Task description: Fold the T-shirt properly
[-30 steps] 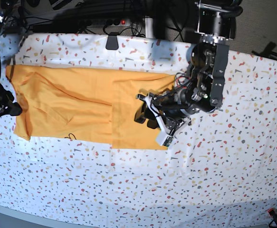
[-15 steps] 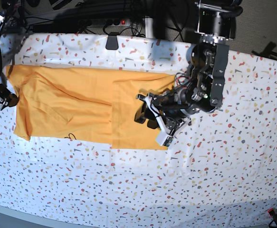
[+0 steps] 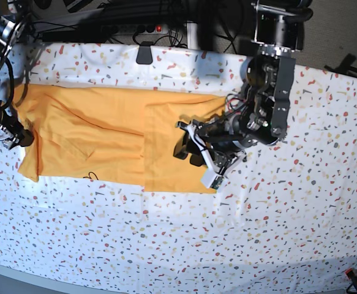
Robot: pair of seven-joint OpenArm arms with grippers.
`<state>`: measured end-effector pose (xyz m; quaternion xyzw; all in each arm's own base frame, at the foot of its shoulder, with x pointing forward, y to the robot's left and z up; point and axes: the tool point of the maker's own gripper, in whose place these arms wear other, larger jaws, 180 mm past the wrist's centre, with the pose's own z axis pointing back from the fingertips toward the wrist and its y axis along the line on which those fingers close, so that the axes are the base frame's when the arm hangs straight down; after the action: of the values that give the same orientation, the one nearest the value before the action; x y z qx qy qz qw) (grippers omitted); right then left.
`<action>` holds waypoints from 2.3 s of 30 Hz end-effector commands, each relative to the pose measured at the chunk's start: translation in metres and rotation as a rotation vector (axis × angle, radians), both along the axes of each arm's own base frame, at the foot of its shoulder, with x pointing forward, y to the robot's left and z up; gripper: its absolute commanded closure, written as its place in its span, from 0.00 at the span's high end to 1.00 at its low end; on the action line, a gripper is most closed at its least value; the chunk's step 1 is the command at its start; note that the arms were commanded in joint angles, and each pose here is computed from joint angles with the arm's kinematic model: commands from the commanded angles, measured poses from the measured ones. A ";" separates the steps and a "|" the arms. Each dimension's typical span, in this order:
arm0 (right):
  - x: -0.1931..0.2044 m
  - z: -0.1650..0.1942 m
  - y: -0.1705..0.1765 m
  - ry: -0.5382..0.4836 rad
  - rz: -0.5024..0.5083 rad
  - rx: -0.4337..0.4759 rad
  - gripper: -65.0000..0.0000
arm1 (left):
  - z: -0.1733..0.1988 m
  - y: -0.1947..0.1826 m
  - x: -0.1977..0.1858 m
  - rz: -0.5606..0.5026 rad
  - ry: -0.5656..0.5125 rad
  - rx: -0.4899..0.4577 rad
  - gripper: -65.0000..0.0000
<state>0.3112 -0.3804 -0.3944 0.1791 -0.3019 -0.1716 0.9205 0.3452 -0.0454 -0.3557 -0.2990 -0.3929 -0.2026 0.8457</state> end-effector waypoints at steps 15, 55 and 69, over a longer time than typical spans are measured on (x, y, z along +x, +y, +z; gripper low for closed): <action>0.010 0.014 0.012 -0.062 0.012 0.086 0.73 | 0.020 -0.005 0.011 0.002 -0.057 -0.039 0.40; -0.005 0.006 0.022 0.035 0.068 0.109 0.00 | -0.004 0.024 0.011 0.004 -0.055 0.151 0.40; 0.029 0.061 0.057 -0.105 0.180 0.309 0.00 | -0.021 0.033 -0.005 0.013 -0.027 0.155 0.40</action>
<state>0.3300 -0.3127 -0.3530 0.3592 -0.2729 -0.1318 0.8827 0.3283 -0.0078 -0.3945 -0.2207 -0.3620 -0.2310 0.8757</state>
